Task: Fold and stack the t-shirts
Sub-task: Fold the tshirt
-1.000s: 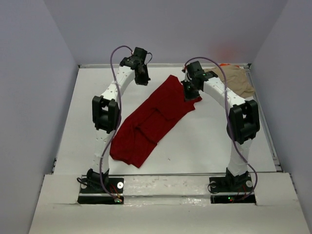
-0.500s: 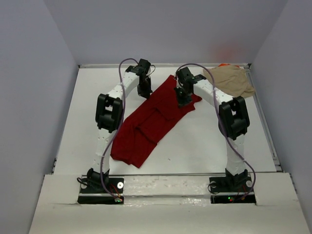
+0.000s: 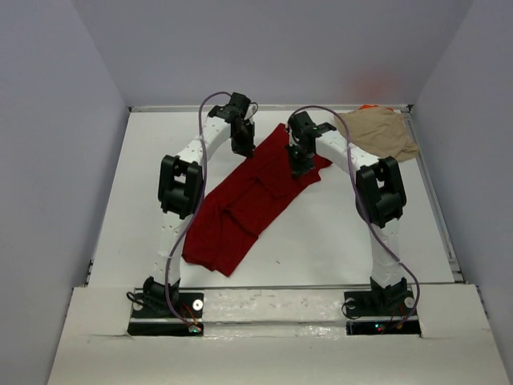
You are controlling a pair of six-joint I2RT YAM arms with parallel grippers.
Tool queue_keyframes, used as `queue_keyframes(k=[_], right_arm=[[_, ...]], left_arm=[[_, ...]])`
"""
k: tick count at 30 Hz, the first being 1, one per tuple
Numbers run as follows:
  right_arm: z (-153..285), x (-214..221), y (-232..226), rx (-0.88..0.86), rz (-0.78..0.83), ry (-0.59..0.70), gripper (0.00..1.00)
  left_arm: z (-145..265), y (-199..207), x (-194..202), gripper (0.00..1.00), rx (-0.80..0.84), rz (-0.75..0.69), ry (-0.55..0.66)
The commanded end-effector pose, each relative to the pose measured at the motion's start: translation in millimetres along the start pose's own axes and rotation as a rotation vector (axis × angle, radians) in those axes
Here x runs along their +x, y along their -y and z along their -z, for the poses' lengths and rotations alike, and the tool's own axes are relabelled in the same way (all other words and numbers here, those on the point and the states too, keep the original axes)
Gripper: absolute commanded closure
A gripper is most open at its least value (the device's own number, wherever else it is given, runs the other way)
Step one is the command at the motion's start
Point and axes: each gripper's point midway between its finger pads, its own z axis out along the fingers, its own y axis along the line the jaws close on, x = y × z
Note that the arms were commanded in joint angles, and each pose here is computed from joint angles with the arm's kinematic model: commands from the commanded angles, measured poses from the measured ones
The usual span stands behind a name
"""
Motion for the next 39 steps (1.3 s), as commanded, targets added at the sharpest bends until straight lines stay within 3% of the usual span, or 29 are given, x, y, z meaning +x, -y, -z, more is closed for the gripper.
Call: queue_keyframes(k=[1, 8, 19, 29, 39], right_arm=[[27, -25, -12, -0.019, 0.015, 0.106, 1.0], [49, -33, -13, -0.014, 0.018, 0.156, 1.0], [101, -44, -12, 0.006, 0.02, 0.266, 1.0], [89, -29, -5, 0.031, 0.011, 0.22, 1.0], [73, -23, -6, 0.018, 0.014, 0.18, 1.0]], left_arm=[[20, 42, -7, 1.0, 0.169, -0.083, 0.012], [-3, 51, 7, 1.0, 0.211, -0.076, -0.055], [-45, 21, 38, 1.0, 0.106, 0.021, -0.163], [-44, -43, 22, 1.0, -0.01, 0.239, -0.133], [-31, -83, 4, 1.0, -0.044, 0.333, -0.082]])
